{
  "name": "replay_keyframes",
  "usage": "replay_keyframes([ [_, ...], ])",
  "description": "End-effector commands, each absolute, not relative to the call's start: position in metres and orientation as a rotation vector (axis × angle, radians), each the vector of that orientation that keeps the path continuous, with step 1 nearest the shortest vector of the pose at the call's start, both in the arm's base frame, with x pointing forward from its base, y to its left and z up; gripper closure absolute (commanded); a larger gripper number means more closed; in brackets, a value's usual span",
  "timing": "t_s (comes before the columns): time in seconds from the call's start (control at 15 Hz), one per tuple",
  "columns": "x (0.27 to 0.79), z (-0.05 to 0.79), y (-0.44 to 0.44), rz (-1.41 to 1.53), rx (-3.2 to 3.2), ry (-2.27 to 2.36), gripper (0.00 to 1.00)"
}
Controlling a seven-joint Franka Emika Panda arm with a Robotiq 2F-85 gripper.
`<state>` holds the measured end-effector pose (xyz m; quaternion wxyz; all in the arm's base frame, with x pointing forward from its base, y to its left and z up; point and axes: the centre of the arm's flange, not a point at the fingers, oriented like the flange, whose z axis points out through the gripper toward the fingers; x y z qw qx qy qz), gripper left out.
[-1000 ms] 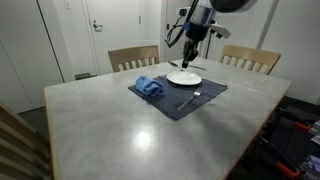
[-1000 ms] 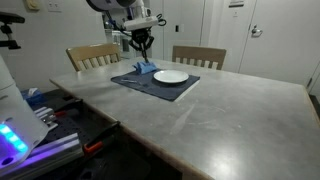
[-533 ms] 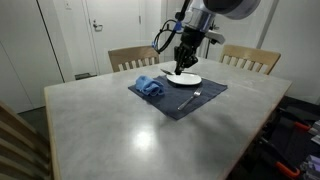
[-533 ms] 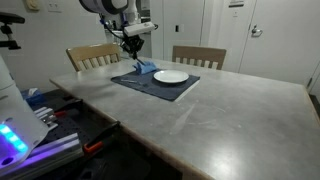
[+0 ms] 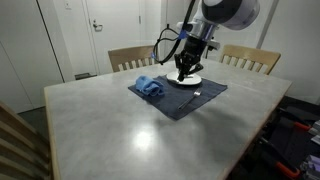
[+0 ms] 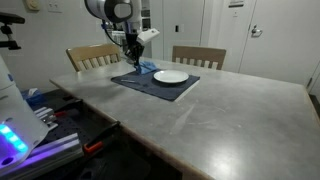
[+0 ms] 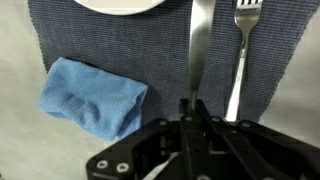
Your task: Pick up the spoon and put it on the table mat
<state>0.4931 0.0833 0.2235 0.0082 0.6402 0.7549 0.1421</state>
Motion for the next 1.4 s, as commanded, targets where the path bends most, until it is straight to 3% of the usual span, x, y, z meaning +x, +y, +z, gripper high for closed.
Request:
replay_keyframes([
  [0.0, 0.488, 0.209, 0.072, 0.492, 1.823, 2.521, 0.98],
  [1.33, 0.490, 0.166, 0.072, 0.433, 1.875, 2.478, 0.98],
])
